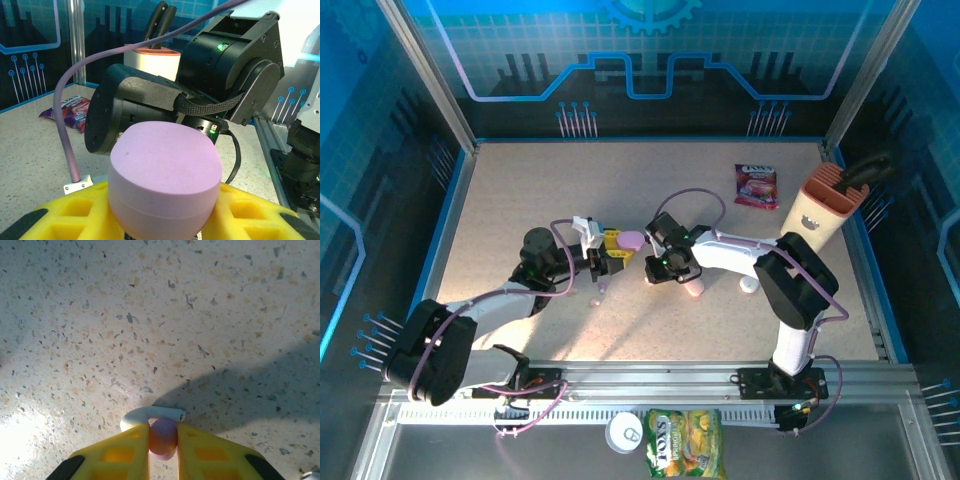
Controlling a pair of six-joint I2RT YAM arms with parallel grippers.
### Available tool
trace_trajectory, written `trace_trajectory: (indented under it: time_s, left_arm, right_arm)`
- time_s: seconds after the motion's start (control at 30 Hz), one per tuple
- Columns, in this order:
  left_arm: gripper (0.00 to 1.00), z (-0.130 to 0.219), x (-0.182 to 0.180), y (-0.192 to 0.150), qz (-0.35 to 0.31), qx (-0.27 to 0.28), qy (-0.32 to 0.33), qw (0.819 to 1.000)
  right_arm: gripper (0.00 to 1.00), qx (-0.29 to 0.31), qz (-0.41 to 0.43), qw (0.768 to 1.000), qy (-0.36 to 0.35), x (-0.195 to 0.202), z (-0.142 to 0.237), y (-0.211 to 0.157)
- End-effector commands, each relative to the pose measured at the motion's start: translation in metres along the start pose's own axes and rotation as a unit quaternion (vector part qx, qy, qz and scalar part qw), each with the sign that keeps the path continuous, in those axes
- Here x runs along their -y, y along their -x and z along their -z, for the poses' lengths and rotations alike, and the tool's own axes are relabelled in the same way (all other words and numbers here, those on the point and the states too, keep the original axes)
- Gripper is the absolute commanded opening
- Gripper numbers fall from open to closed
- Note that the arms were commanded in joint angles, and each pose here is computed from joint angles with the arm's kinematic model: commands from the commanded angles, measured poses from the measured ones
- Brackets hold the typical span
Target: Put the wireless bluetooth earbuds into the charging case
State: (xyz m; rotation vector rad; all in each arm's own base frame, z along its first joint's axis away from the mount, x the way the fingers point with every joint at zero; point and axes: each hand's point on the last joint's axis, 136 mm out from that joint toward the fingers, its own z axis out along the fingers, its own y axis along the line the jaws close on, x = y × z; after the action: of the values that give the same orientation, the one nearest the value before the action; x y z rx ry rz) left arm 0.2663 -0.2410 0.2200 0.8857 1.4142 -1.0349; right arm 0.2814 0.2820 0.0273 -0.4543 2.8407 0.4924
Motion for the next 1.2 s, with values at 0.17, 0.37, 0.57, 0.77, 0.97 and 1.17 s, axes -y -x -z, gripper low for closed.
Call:
trace_trajectory:
  time_s: [0.17,0.37,0.57,0.77,0.97,1.17]
  left_arm:
    - [0.39,0.005,-0.006,0.004,-0.004,0.021,0.008,1.000]
    - [0.39,0.007,-0.010,0.005,0.008,0.021,0.014,1.000]
    - [0.39,0.009,-0.009,0.003,0.008,0.014,0.013,1.000]
    - [0.39,0.009,-0.005,0.002,0.007,0.010,0.000,1.000]
    - [0.39,0.009,-0.001,0.002,0.009,0.009,-0.009,1.000]
    - [0.39,0.009,0.001,-0.002,0.012,0.002,-0.015,1.000]
  right_arm:
    - [0.35,0.039,-0.029,0.999,0.005,0.019,0.025,0.003]
    - [0.62,0.154,0.045,0.986,0.049,0.005,0.070,0.026]
    - [0.75,0.279,0.205,0.929,0.132,-0.039,0.136,0.031]
    - [0.82,0.341,0.307,0.872,0.170,-0.077,0.182,0.032]
    - [0.84,0.376,0.327,0.850,0.169,-0.096,0.198,0.051]
    - [0.83,0.401,0.306,0.847,0.169,-0.099,0.207,0.065]
